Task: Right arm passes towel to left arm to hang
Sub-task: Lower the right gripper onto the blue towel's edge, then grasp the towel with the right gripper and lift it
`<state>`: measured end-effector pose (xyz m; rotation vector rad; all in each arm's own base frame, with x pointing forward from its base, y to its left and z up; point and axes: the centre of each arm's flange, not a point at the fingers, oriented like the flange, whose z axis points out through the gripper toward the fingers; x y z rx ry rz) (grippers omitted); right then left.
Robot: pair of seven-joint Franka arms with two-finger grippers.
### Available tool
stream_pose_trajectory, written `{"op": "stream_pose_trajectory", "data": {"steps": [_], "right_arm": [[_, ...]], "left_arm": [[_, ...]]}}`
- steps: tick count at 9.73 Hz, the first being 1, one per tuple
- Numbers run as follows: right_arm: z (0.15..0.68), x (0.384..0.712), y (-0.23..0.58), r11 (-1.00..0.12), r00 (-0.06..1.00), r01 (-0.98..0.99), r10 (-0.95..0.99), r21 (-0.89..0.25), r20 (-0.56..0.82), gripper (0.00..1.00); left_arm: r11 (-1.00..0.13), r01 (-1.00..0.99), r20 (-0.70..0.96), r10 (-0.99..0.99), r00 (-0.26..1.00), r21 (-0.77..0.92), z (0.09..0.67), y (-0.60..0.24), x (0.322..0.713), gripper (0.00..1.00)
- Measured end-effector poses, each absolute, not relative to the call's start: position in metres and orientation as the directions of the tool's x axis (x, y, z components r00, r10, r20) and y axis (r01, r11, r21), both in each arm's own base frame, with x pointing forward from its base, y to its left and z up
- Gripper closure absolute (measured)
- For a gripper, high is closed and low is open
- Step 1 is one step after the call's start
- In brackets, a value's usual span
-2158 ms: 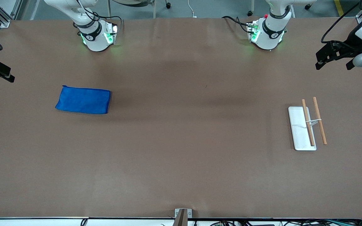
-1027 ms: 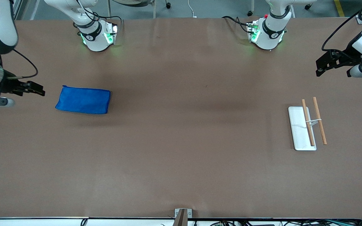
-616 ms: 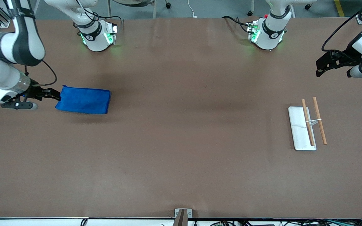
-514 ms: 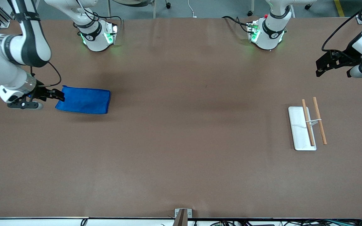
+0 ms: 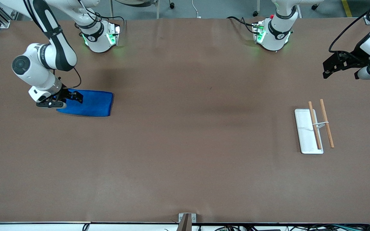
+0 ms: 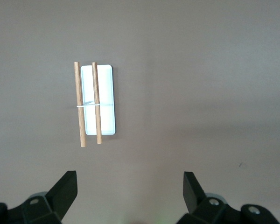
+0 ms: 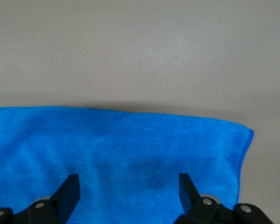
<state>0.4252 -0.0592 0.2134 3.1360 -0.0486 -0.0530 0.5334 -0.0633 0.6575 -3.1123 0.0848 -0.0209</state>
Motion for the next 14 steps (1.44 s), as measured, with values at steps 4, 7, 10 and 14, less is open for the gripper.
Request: {"op": "stream_pose_trajectory", "data": {"steps": [4,7,10,14], "right_arm": [[0.169,0.411,-0.057,-1.0,0.998,-0.026,-0.027,0.014,-0.048,0.09],[0.168,0.41,-0.057,-1.0,0.998,-0.026,-0.026,0.014,-0.051,0.14],[0.169,0.411,-0.057,-1.0,0.999,-0.024,-0.025,0.013,-0.047,0.33],[0.175,0.413,-0.056,-1.0,0.999,-0.022,-0.023,0.013,-0.036,0.92]], "left_arm": [[-0.998,-0.053,0.018,-0.053,0.998,-0.028,0.66,-0.062,0.533,0.0],[-0.998,-0.053,0.018,-0.054,0.998,-0.028,0.66,-0.063,0.533,0.0],[-0.998,-0.053,0.018,-0.054,0.998,-0.028,0.66,-0.063,0.533,0.0],[-0.998,-0.05,0.018,-0.051,0.999,-0.028,0.66,-0.061,0.534,0.0]]}}
